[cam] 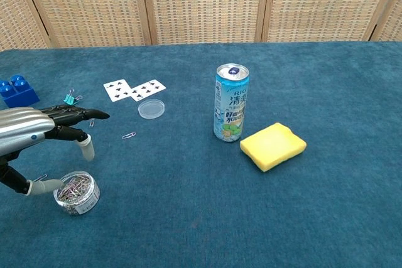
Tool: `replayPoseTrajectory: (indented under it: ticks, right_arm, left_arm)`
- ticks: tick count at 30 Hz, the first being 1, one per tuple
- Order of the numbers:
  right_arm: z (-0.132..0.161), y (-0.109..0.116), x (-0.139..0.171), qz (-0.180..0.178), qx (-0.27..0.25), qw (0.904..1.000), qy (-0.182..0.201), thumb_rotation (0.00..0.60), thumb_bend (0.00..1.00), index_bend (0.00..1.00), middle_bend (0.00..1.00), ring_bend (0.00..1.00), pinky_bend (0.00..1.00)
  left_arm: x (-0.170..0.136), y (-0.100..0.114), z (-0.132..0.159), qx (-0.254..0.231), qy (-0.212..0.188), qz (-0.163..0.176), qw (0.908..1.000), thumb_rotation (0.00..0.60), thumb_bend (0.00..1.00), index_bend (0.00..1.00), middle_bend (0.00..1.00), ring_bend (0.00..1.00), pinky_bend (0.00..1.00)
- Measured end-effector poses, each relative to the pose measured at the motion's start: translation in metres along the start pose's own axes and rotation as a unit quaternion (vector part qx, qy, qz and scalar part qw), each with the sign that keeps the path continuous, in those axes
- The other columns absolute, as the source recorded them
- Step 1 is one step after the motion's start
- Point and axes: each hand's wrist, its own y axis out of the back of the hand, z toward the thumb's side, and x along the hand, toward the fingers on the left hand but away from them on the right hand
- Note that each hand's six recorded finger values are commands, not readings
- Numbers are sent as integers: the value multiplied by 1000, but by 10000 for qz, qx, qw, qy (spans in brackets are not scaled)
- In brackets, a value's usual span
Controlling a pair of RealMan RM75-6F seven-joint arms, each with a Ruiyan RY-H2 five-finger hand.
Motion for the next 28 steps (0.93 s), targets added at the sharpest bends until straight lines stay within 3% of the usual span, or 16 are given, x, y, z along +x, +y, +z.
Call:
replayPoseTrajectory:
  ticks: [5, 7, 10, 12, 14, 18, 24, 28]
  right_arm:
    - [0, 0, 0, 7, 1, 10000, 1, 600, 0, 45, 0, 0, 0]
    - [0, 0, 0, 3, 2, 10000, -1, 600, 0, 45, 0, 0, 0]
    - [0, 1, 0, -14, 8, 10000, -11, 600, 0, 45, 0, 0, 0]
    - [-1, 2, -1, -43, 15, 10000, -37, 600, 0, 45, 0, 0, 0]
    - [-2, 2, -2, -61, 20, 10000, -65, 600, 0, 45, 0, 0, 0]
    - [-3, 2, -2, -58, 42, 9999, -78, 600, 0, 45, 0, 0, 0]
    - [-3, 3, -1, -98, 69, 9999, -118, 600, 0, 45, 0, 0, 0]
    - [-3, 3, -1, -93, 70, 9998, -132, 600, 0, 45, 0, 0, 0]
  left_arm:
    - [-3, 17, -9, -141, 148, 302, 9993, 600, 300, 327, 0, 0, 0]
    - [-7, 29, -18, -239, 331, 521, 9978, 600, 266, 256, 0, 0, 0]
    - [-16, 42, -34, -384, 728, 789, 9935, 600, 168, 70, 0, 0, 0]
    - [-28, 49, -49, -498, 1158, 1015, 9868, 600, 112, 2, 0, 0, 0]
    - [-46, 57, -61, -621, 1627, 1283, 9763, 600, 84, 0, 0, 0, 0]
    - [-92, 73, -80, -756, 2630, 1697, 9467, 600, 59, 0, 0, 0, 0]
    - [-143, 86, -85, -806, 3387, 1702, 9219, 600, 55, 0, 0, 0, 0]
    - [-159, 84, -86, -805, 3568, 1559, 9175, 600, 54, 0, 0, 0, 0]
